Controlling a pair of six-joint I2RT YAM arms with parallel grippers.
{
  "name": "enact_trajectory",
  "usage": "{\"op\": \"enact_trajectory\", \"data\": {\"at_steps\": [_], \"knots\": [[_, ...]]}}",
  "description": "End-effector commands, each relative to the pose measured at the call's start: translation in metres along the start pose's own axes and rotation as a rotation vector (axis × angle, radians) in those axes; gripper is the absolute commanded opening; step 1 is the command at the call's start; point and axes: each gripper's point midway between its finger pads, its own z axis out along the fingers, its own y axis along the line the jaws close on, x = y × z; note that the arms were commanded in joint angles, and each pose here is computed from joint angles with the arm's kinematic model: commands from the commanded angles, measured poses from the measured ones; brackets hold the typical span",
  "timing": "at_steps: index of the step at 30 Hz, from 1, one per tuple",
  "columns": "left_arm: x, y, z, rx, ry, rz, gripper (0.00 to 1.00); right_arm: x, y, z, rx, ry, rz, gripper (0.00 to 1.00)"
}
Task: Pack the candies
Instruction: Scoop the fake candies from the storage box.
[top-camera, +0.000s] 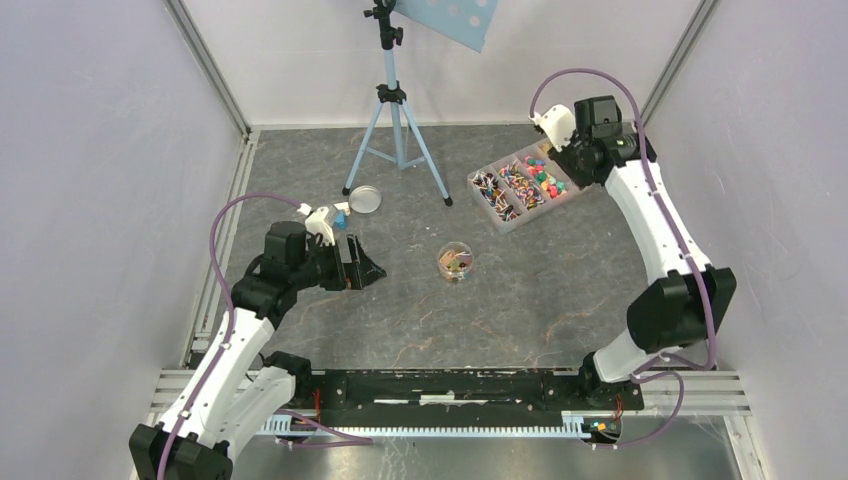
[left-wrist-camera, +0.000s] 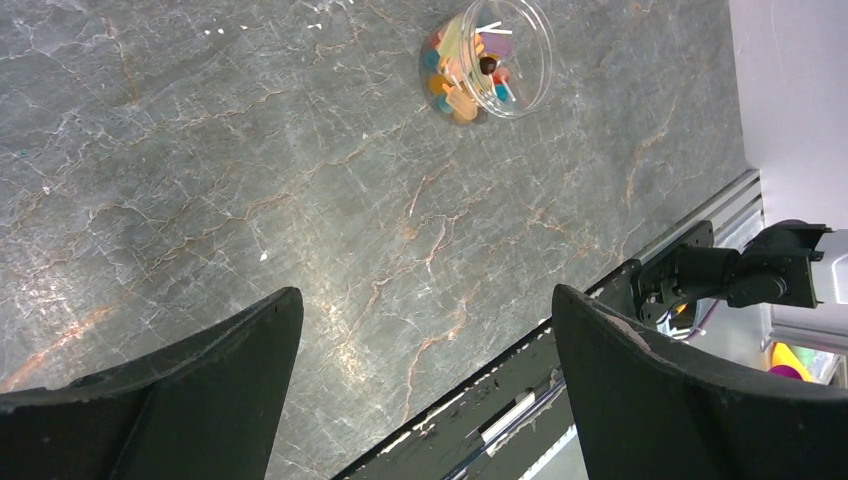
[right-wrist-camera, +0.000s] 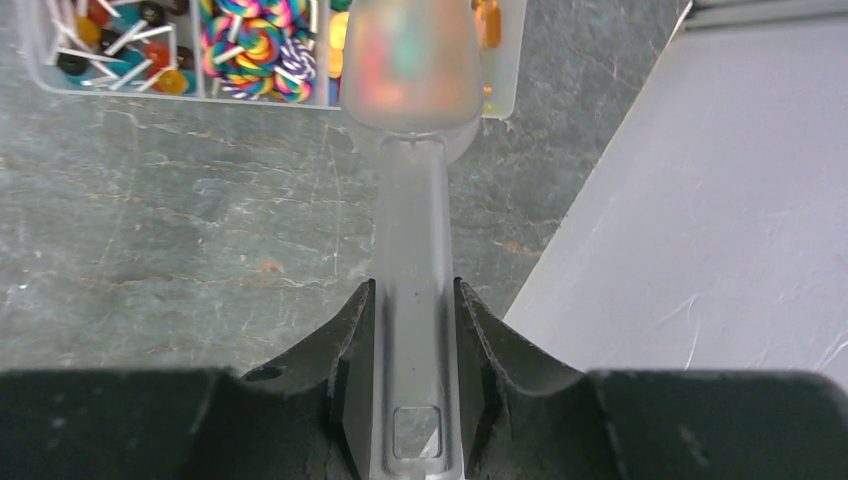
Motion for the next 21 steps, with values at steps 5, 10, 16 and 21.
{"op": "enact_trajectory", "data": {"at_steps": [5,10,16,21], "knots": [[-0.004,0.005,0.002,-0.020,-0.012,0.042,1.00,0.011,-0.050,0.018,0.092,0.119,0.061,0.00],[-0.003,0.007,0.003,-0.031,-0.009,0.040,1.00,0.027,-0.064,0.039,0.082,0.173,0.078,0.00],[-0.003,0.008,0.004,-0.036,-0.003,0.037,1.00,0.037,-0.068,0.056,0.062,0.196,0.055,0.00],[-0.003,0.007,0.004,-0.033,-0.002,0.038,1.00,0.036,-0.066,0.071,0.042,0.200,0.034,0.00]]}}
